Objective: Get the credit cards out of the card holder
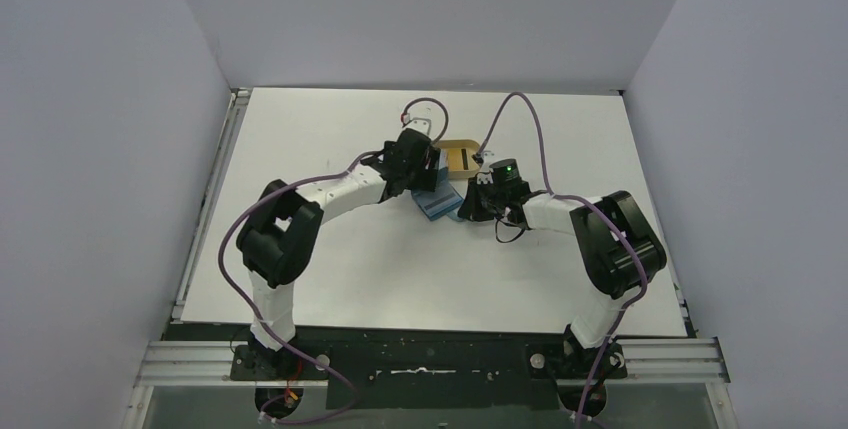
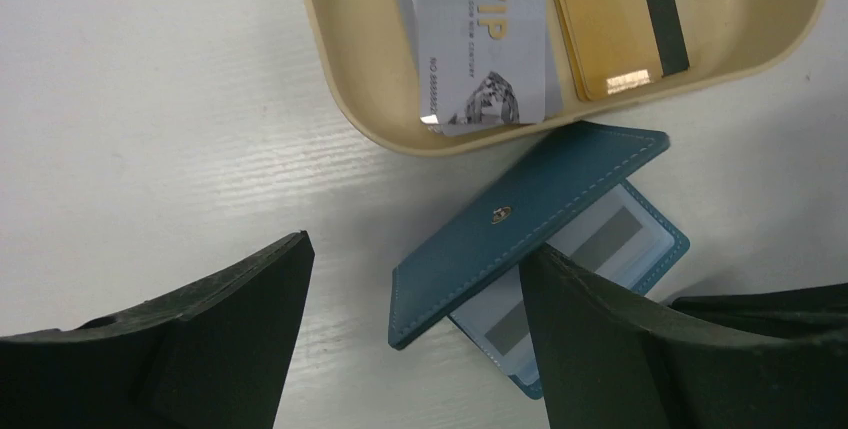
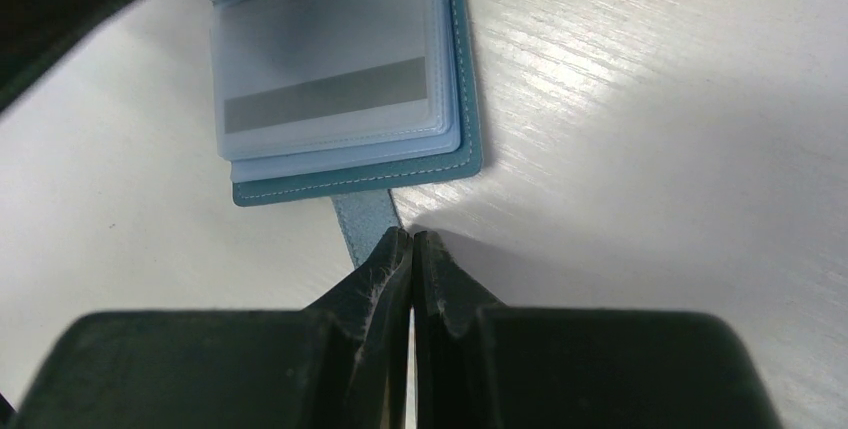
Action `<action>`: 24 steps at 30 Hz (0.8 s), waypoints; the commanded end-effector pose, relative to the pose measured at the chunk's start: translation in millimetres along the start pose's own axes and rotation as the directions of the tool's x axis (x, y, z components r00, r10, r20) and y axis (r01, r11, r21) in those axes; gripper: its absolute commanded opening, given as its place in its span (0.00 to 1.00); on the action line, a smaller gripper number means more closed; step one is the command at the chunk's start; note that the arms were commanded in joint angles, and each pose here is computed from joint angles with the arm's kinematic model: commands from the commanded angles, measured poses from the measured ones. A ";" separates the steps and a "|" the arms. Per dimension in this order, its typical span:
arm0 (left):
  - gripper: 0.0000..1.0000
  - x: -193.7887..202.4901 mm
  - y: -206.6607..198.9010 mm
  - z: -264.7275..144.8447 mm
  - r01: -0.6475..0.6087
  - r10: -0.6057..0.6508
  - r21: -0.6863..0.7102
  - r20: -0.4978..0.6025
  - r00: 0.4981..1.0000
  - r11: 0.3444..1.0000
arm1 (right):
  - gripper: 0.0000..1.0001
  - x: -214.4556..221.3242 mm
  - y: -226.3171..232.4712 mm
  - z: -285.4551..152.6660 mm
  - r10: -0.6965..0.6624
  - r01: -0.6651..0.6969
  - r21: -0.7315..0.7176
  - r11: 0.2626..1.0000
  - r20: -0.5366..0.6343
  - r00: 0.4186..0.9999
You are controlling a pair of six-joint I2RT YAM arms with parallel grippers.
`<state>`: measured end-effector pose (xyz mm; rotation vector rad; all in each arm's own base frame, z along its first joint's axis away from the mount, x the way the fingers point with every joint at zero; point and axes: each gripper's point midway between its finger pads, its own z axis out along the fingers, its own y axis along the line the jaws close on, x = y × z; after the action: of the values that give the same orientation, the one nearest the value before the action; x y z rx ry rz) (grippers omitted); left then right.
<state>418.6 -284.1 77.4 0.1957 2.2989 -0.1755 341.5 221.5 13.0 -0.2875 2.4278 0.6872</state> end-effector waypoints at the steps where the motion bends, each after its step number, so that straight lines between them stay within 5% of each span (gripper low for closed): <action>1: 0.70 -8.9 -20.9 -8.5 -0.003 -0.005 0.142 0.054 0.999 0.990 | 0.00 37.4 -16.7 1.6 0.033 -0.027 0.058 0.998 -0.106 0.994; 12: 0.43 -7.9 -19.9 -20.1 -0.029 0.006 0.201 0.114 0.993 0.979 | 0.00 37.9 -14.4 2.3 0.036 -0.030 0.046 0.998 -0.121 0.992; 24: 0.44 -23.7 -25.2 -11.8 -0.080 0.046 0.232 0.148 0.988 0.969 | 0.00 44.7 -12.0 0.0 0.036 -0.031 0.034 0.999 -0.152 0.988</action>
<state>397.2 -293.6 65.3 0.3441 2.2486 -0.3638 339.0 223.1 13.0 -0.2942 2.4317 0.7062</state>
